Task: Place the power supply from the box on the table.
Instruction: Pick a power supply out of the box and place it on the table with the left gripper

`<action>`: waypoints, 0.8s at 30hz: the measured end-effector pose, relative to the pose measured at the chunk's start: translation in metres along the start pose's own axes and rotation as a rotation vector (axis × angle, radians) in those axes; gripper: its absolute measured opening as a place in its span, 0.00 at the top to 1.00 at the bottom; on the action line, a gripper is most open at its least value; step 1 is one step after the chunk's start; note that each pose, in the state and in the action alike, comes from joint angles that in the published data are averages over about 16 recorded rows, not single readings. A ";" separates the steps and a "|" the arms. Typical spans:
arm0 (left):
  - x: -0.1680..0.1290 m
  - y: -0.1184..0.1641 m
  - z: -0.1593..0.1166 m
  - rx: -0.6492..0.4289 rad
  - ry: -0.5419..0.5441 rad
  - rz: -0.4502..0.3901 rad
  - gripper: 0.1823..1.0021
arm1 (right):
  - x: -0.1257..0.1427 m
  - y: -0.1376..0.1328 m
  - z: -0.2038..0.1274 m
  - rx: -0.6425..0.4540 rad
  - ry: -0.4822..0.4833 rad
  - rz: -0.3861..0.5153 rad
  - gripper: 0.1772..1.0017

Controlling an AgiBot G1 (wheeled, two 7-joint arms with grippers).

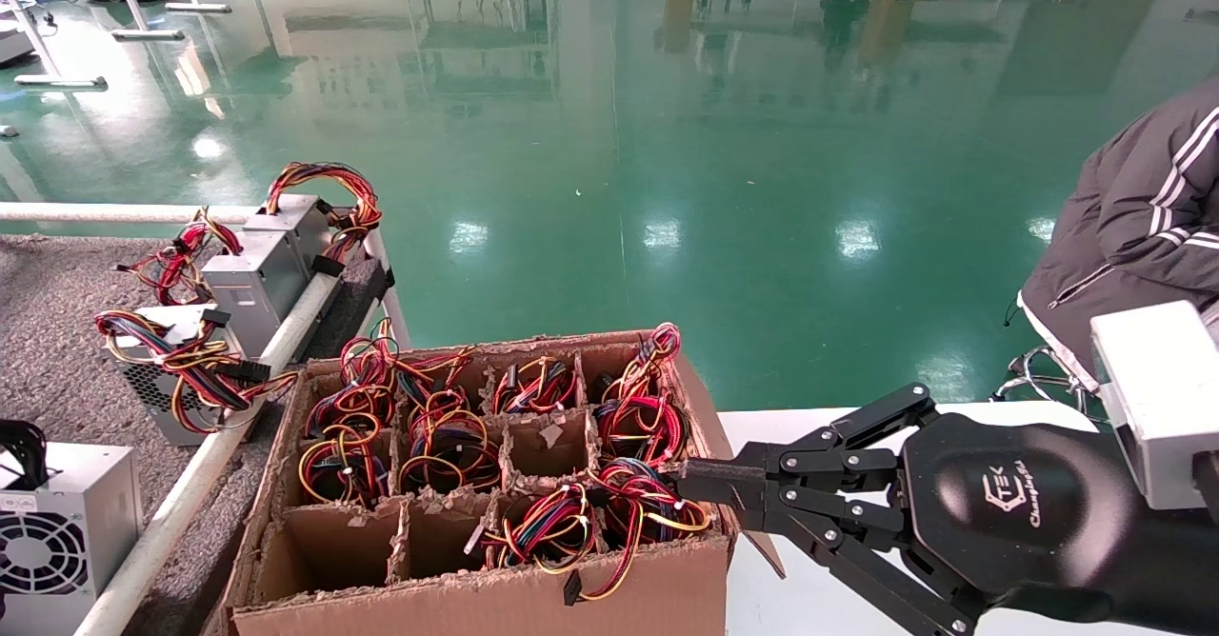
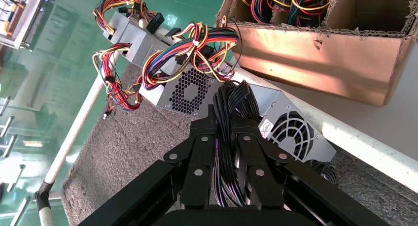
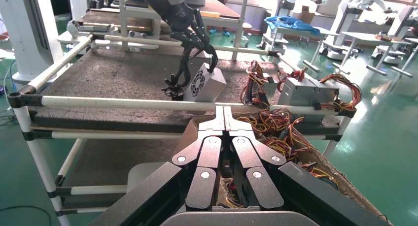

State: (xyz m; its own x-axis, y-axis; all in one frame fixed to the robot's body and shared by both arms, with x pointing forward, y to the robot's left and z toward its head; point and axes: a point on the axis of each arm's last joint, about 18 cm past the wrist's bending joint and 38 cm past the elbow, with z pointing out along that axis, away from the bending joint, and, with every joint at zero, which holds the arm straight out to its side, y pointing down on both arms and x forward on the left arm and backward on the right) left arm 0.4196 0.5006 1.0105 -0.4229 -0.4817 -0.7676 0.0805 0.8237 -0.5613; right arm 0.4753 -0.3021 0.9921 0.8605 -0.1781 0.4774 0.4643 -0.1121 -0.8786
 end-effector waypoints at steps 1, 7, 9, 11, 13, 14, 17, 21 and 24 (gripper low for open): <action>0.000 0.000 0.000 0.000 0.000 -0.001 0.96 | 0.000 0.000 0.000 0.000 0.000 0.000 0.98; 0.002 0.002 -0.001 0.002 0.002 -0.008 0.96 | 0.000 0.000 0.000 0.000 0.000 0.000 0.98; 0.003 0.003 -0.001 0.003 0.002 -0.010 0.96 | 0.000 0.000 0.000 0.000 0.000 0.000 0.98; 0.004 0.003 -0.001 0.004 0.002 -0.012 0.96 | 0.000 0.000 0.000 0.000 0.000 0.000 0.98; 0.004 0.004 -0.002 0.005 0.002 -0.013 0.96 | 0.000 0.000 0.000 0.000 0.000 0.000 0.98; 0.005 0.004 -0.002 0.006 0.002 -0.014 0.96 | 0.000 0.000 0.000 0.000 0.000 0.000 0.98; 0.005 0.004 -0.002 0.007 0.001 -0.016 0.96 | 0.000 0.000 0.000 0.000 0.000 0.000 0.98; 0.005 0.005 -0.003 0.009 -0.002 -0.018 0.96 | 0.000 0.000 0.000 0.000 0.000 0.000 0.98; 0.006 0.005 -0.003 0.010 -0.005 -0.019 0.96 | 0.000 0.000 0.000 0.000 0.000 0.000 0.98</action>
State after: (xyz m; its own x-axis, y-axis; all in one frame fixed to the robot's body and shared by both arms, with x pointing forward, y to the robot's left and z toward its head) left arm 0.4146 0.5034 1.0042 -0.4200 -0.4987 -0.7582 0.0819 0.8112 -0.5789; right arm 0.4753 -0.3021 0.9921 0.8605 -0.1781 0.4774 0.4643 -0.1121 -0.8786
